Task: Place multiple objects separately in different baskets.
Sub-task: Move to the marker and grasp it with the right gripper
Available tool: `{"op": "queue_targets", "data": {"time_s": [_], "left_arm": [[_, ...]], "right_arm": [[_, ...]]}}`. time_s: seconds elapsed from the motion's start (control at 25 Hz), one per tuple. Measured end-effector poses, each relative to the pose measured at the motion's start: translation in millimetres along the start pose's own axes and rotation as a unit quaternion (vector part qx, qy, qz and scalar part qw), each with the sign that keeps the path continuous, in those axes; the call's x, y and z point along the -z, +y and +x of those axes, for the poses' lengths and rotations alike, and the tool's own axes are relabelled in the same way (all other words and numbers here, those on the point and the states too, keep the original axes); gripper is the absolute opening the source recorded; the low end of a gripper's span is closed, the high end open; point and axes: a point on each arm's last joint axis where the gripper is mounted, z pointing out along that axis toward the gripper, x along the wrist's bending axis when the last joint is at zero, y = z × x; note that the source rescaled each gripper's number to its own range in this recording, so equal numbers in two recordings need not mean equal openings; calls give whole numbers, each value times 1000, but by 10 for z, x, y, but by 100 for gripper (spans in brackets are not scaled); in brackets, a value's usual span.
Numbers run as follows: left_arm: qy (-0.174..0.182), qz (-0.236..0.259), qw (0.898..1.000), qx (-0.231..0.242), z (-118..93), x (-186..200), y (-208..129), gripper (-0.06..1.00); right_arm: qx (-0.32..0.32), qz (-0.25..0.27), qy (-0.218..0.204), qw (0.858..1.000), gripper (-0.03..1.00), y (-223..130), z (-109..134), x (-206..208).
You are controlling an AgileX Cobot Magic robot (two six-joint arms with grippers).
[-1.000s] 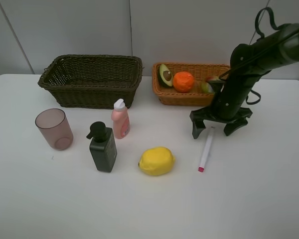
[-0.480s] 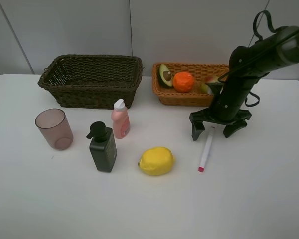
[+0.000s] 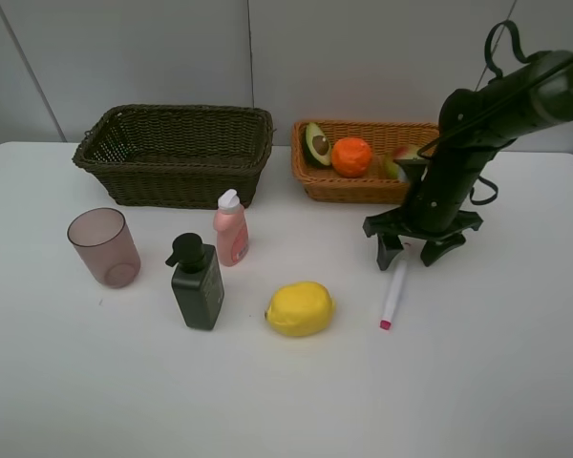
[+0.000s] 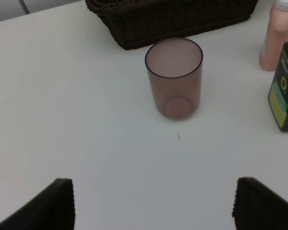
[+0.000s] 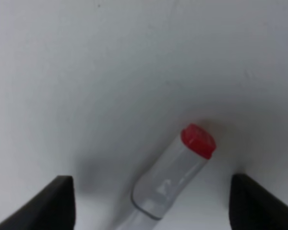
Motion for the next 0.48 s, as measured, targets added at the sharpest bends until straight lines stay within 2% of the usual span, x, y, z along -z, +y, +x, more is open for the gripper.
{"op": "queue_targets", "data": {"time_s": [0.28, 0.48], "left_arm": [[0, 0, 1000, 0, 0, 0, 0, 89], [0, 0, 1000, 0, 0, 0, 0, 89]], "right_arm": [[0, 0, 0, 1000, 36, 0, 0, 0], [0, 0, 0, 1000, 9, 0, 0, 0]]}}
